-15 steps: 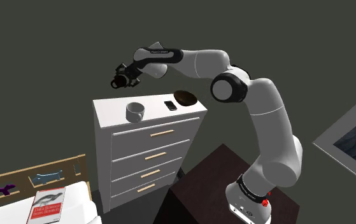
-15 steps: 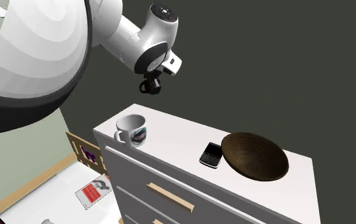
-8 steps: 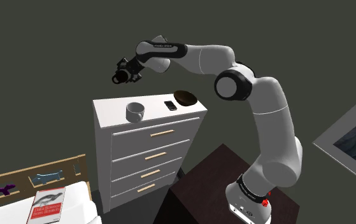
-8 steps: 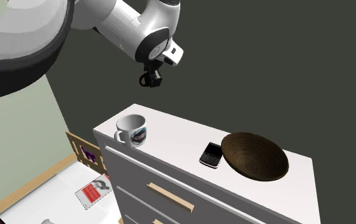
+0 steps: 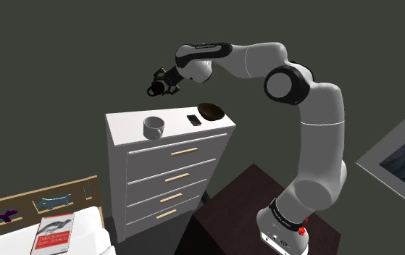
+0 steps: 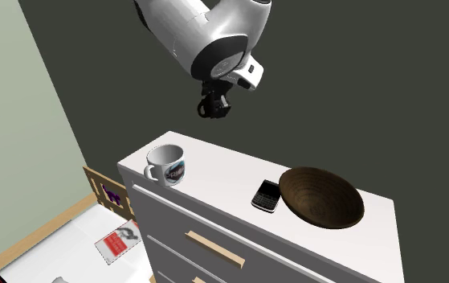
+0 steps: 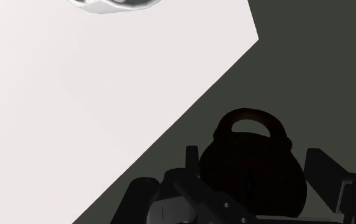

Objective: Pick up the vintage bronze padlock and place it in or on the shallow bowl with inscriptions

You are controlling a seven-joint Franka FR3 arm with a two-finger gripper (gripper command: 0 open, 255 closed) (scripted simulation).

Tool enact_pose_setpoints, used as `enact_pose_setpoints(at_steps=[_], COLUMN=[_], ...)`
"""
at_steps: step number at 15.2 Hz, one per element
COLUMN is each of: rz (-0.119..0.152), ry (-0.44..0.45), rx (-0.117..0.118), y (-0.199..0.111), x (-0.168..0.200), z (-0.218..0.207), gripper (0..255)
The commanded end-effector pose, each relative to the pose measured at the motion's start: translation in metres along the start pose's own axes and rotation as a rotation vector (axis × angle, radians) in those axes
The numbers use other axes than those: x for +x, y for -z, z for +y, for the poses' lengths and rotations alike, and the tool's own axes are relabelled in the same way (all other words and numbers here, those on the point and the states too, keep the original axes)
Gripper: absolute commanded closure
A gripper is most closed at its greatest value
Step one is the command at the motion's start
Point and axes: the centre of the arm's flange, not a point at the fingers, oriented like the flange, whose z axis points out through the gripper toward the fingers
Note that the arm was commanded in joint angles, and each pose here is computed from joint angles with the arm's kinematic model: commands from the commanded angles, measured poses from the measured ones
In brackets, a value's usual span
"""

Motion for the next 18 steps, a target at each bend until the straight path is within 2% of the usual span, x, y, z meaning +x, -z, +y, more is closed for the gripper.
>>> enact_pose_setpoints(at_steps=[1,18], rz=[0.0,0.0], ry=[0.001,0.001], rx=[0.0,0.0], y=[0.015,0.148], x=[0.009,0.085], z=[0.021,0.184], gripper=[255,255])
